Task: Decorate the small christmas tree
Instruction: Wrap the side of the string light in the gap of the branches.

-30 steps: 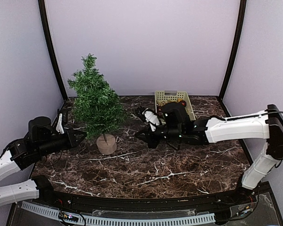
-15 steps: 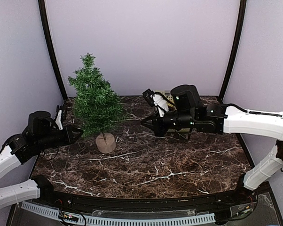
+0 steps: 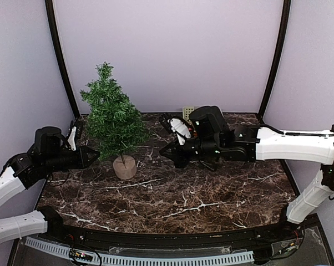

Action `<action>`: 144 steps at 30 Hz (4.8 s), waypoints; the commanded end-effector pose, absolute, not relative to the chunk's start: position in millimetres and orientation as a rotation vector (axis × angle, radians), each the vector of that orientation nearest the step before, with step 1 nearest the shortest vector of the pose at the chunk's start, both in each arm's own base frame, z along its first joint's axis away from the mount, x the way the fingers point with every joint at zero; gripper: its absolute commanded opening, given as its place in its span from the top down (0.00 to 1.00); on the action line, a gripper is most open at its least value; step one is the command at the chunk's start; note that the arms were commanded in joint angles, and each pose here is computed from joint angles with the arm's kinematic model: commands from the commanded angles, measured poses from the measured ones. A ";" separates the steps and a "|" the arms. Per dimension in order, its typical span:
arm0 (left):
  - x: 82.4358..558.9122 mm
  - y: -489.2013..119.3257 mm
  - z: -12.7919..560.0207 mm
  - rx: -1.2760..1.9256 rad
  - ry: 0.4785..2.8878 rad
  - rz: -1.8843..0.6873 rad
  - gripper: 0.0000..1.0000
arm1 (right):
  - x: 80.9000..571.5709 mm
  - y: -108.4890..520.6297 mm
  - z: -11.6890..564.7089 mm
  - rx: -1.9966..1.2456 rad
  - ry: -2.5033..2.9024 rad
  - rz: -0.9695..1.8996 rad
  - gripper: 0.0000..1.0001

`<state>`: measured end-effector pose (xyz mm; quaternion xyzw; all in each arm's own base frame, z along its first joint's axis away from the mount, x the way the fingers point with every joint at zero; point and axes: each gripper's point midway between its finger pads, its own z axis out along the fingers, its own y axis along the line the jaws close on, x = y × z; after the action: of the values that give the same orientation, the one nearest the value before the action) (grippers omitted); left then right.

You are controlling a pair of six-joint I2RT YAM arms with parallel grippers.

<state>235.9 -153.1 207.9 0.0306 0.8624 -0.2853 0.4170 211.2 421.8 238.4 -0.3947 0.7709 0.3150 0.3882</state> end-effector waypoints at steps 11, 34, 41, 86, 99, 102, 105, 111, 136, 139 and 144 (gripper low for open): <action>243.1 -143.9 225.6 0.083 2.112 -0.662 1.00 | 288.2 416.2 306.5 -0.723 1.862 0.584 1.00; 257.5 -136.5 220.2 0.119 2.110 -0.595 1.00 | 352.3 477.4 261.7 -0.867 1.881 0.755 1.00; 284.7 -126.8 223.9 0.185 2.069 -0.545 1.00 | 316.3 484.1 244.5 -0.983 1.901 0.909 1.00; 262.2 -209.1 228.6 0.054 2.055 -1.049 0.19 | 251.7 485.4 278.0 -0.913 1.869 0.984 1.00; 259.2 -192.8 207.0 -0.010 2.120 -0.951 0.99 | 239.9 484.4 275.7 -0.939 1.884 0.931 1.00; 252.9 -174.9 206.6 -0.034 2.119 -0.862 1.00 | 231.2 484.5 274.3 -0.952 1.898 0.920 1.00; 240.8 -163.3 204.9 -0.017 2.140 -0.810 1.00 | 219.2 485.5 273.6 -0.972 1.921 0.909 1.00; 229.6 -148.5 192.4 0.023 2.223 -0.694 1.00 | 199.2 484.9 282.8 -1.011 1.936 0.862 1.00; 225.8 -144.5 200.7 0.087 2.188 -0.660 1.00 | 233.8 504.6 351.2 -0.930 1.770 0.611 1.00; 225.5 -144.1 199.8 0.084 2.190 -0.659 1.00 | 244.3 510.1 346.2 -0.922 1.788 0.595 1.00; 224.4 -141.9 199.9 0.081 2.187 -0.651 1.00 | 259.7 514.3 341.6 -0.898 1.809 0.609 1.00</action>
<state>224.1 -148.0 195.1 0.0334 0.8737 -0.2700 0.4033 242.8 514.1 329.0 -0.3888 0.7474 0.2467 0.4789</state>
